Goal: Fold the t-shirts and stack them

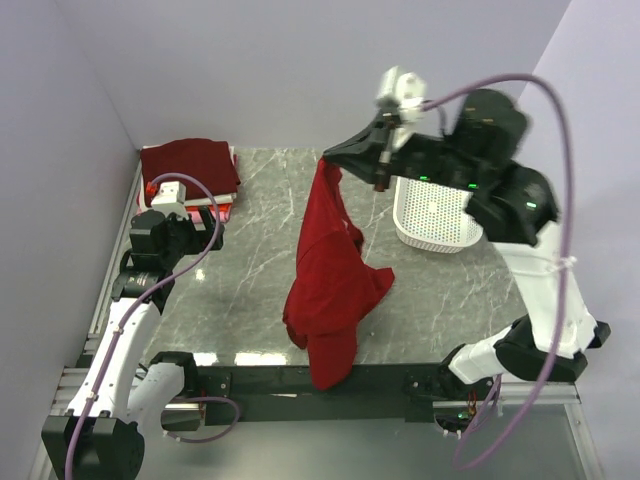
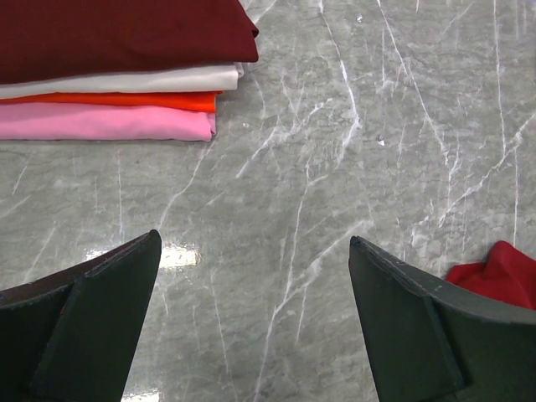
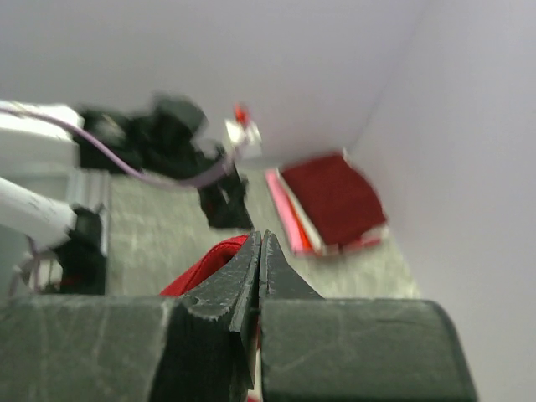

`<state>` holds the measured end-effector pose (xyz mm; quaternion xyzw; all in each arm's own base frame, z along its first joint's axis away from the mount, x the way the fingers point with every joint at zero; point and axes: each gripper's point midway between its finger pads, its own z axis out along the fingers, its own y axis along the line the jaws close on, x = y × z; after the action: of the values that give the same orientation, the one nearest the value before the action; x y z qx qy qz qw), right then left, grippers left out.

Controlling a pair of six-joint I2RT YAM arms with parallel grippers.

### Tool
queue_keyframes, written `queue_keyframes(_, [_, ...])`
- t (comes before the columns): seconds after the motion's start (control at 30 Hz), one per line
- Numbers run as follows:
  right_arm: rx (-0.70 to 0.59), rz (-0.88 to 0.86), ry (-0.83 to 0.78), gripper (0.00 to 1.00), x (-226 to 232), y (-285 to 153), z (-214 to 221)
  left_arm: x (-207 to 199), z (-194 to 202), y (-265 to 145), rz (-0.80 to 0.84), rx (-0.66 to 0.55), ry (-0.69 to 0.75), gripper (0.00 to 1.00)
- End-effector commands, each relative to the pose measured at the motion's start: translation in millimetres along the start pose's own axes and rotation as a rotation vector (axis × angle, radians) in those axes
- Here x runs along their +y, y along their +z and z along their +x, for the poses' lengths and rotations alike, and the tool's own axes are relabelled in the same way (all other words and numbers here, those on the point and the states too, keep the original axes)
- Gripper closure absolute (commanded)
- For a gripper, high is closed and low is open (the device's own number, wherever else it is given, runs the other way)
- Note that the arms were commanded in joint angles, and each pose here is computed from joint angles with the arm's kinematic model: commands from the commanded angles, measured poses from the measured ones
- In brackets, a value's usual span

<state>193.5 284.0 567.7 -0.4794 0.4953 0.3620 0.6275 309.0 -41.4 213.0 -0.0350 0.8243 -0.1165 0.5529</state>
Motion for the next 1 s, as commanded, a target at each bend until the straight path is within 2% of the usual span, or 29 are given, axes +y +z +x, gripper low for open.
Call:
queue_keyframes(0.0, [0.057,0.115,-0.049,1.0,-32,22,38,-2,-12,-3,0.003,-0.05,0.02,0.01])
queue_keyframes(0.17, [0.228,0.198,-0.072,1.0,-54,30,118,-2,-14,-5,0.006,-0.057,0.022,0.0])
queue_keyframes(0.37, [0.547,0.204,0.064,1.0,-56,9,278,-5,-16,-7,0.019,-0.064,0.023,0.01])
queue_keyframes(0.43, [0.621,0.252,0.103,0.98,-69,-10,315,-6,-16,-7,0.021,-0.062,0.022,0.0])
queue_keyframes(0.47, [0.675,0.251,0.138,0.94,-65,-19,342,-7,-17,-7,0.028,-0.065,0.021,0.01])
queue_keyframes(0.5, [0.711,0.263,0.165,0.82,-68,-27,359,-8,-18,-8,0.033,-0.067,0.023,0.01])
queue_keyframes(0.57, [0.782,0.294,0.211,0.69,-76,-49,387,-9,-17,-7,0.038,-0.065,0.02,0.01])
queue_keyframes(0.6, [0.817,0.301,0.233,0.48,-77,-56,400,-10,-17,-8,0.045,-0.065,0.022,0.01])
queue_keyframes(0.63, [0.837,0.353,0.258,0.43,-88,-69,406,-11,-17,-8,0.048,-0.063,0.019,0.01])
queue_keyframes(0.8, [0.821,0.502,0.363,0.31,-132,-95,410,-14,-17,-8,0.066,-0.057,0.019,0.01])
queue_keyframes(0.93, [0.868,0.67,0.507,0.3,-170,-108,431,-18,-16,-8,0.087,-0.054,0.017,0.01])
queue_keyframes(0.97, [0.875,0.736,0.498,0.3,-186,-110,429,-19,-17,-8,0.091,-0.057,0.018,0.0])
